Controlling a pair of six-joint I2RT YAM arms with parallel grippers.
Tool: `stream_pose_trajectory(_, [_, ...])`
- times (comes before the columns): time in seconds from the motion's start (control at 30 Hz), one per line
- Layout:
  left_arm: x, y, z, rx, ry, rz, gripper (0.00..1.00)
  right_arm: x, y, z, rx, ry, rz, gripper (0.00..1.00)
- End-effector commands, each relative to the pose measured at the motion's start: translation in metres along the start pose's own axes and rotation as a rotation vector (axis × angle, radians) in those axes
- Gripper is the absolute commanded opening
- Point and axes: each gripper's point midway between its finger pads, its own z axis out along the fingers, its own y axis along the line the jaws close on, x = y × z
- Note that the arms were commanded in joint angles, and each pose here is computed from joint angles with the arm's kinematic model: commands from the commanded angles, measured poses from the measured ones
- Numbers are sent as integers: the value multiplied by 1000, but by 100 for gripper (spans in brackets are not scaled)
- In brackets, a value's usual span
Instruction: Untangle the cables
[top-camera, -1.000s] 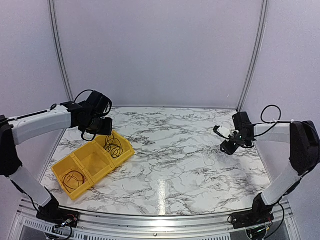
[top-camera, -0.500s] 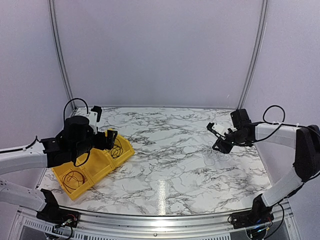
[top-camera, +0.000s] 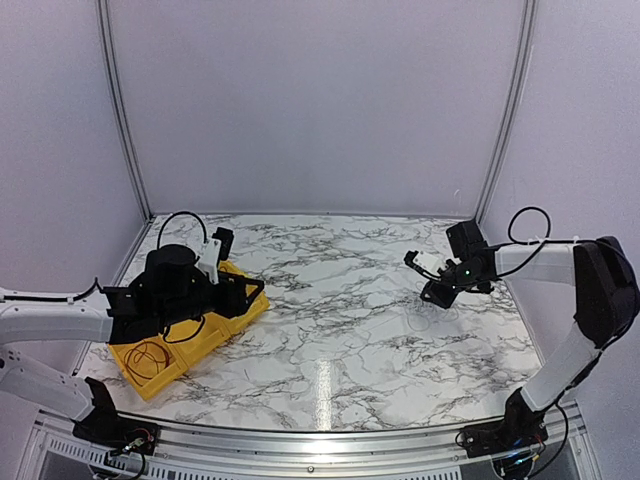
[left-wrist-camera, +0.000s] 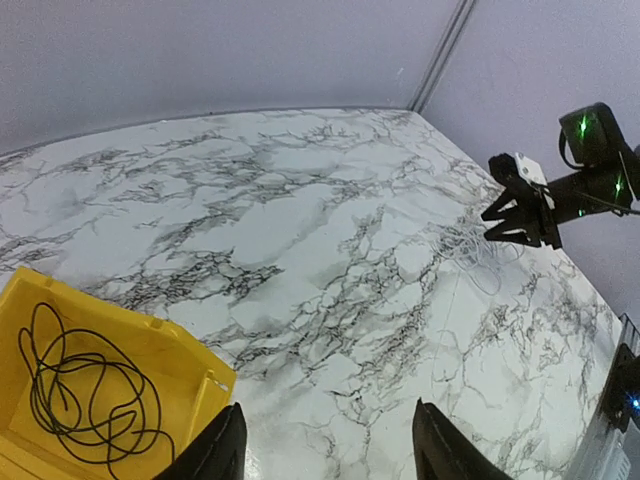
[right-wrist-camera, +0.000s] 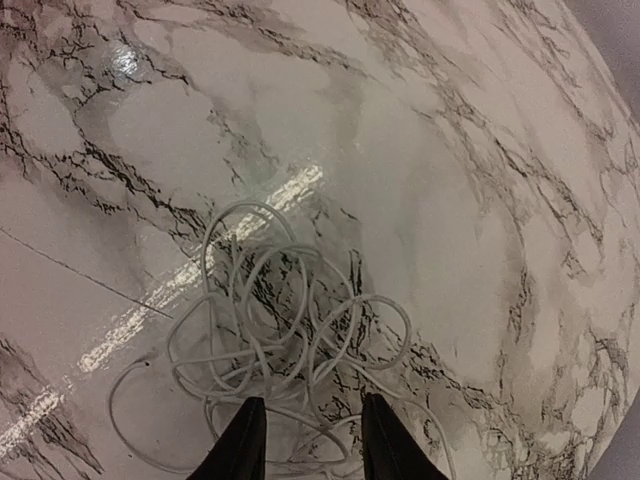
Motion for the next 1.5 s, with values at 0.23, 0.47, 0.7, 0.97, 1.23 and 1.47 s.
stream_pose_trajectory(0.23, [27,-85,26,186,91,91,52,-21,-11,4,43,-28,8,14])
stream_pose_trajectory(0.47, [52,-125,47,232,151,157,54,-42,-13,-26,55,-112,20,0])
stream_pose_trajectory(0.7, [53,-159,60,256,139,190,57,-76,10,-103,-11,-305,-34,0])
stream_pose_trajectory(0.97, [24,-202,75,289,47,202,59,-102,97,-179,-351,-506,-169,0])
stream_pose_trajectory(1.23, [-1,-226,93,326,-66,112,56,-96,126,-195,-463,-562,-215,0])
stream_pose_trajectory(1.47, [14,-244,131,355,-65,72,52,-94,145,-202,-588,-607,-219,0])
